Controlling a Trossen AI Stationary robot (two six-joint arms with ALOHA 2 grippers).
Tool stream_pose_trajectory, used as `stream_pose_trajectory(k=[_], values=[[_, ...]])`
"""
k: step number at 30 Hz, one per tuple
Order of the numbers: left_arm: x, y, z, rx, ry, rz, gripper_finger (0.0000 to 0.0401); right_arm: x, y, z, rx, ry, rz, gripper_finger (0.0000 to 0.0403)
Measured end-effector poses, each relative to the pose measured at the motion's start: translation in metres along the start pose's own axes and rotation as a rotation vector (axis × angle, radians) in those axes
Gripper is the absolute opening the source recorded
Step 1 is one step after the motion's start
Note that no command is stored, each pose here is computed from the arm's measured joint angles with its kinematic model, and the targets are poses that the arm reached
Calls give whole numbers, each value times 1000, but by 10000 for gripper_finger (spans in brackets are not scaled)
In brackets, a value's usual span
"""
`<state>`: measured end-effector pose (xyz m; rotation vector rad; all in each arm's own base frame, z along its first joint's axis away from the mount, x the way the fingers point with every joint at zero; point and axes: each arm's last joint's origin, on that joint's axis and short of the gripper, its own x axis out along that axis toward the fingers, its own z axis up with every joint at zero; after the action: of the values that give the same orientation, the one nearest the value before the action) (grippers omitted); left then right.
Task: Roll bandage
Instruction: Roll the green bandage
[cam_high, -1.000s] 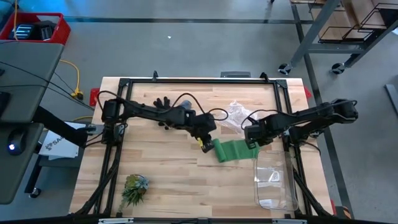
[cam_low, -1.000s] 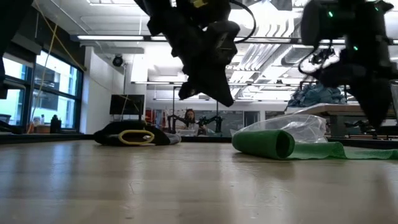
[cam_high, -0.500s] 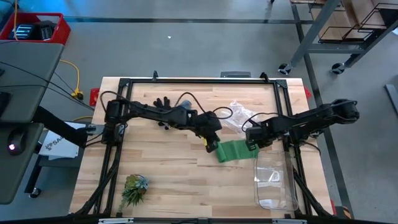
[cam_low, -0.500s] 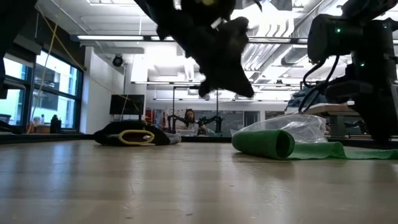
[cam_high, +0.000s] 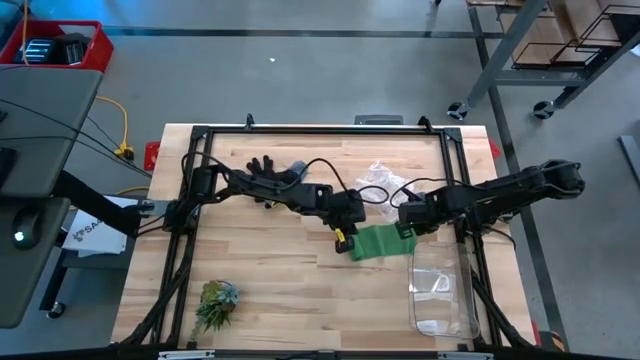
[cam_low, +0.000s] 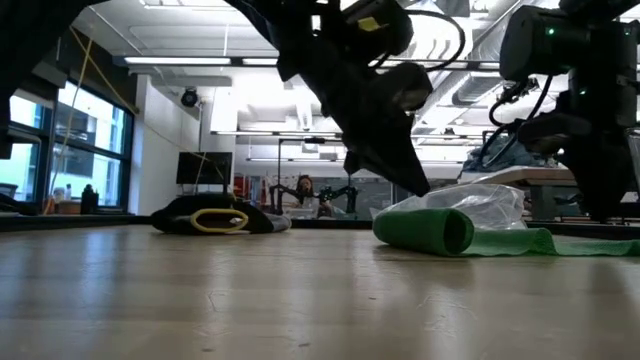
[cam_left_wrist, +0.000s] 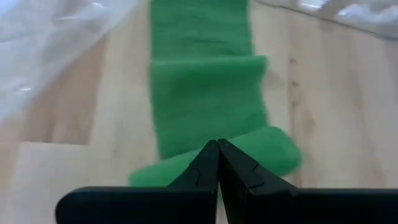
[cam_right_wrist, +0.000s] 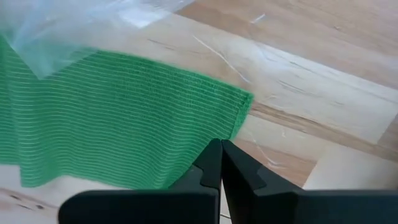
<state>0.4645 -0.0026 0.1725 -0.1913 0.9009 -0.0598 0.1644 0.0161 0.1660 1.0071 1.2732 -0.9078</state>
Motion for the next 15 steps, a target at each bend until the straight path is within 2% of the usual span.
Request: stream_pose_trajectory(k=[6,15], values=[[-1,8,4,3,-35,7,0,0,4,1,1,-11,47,0],[21,10,3,2,-78,-57,0,0,7,2,16,-15,72,0]])
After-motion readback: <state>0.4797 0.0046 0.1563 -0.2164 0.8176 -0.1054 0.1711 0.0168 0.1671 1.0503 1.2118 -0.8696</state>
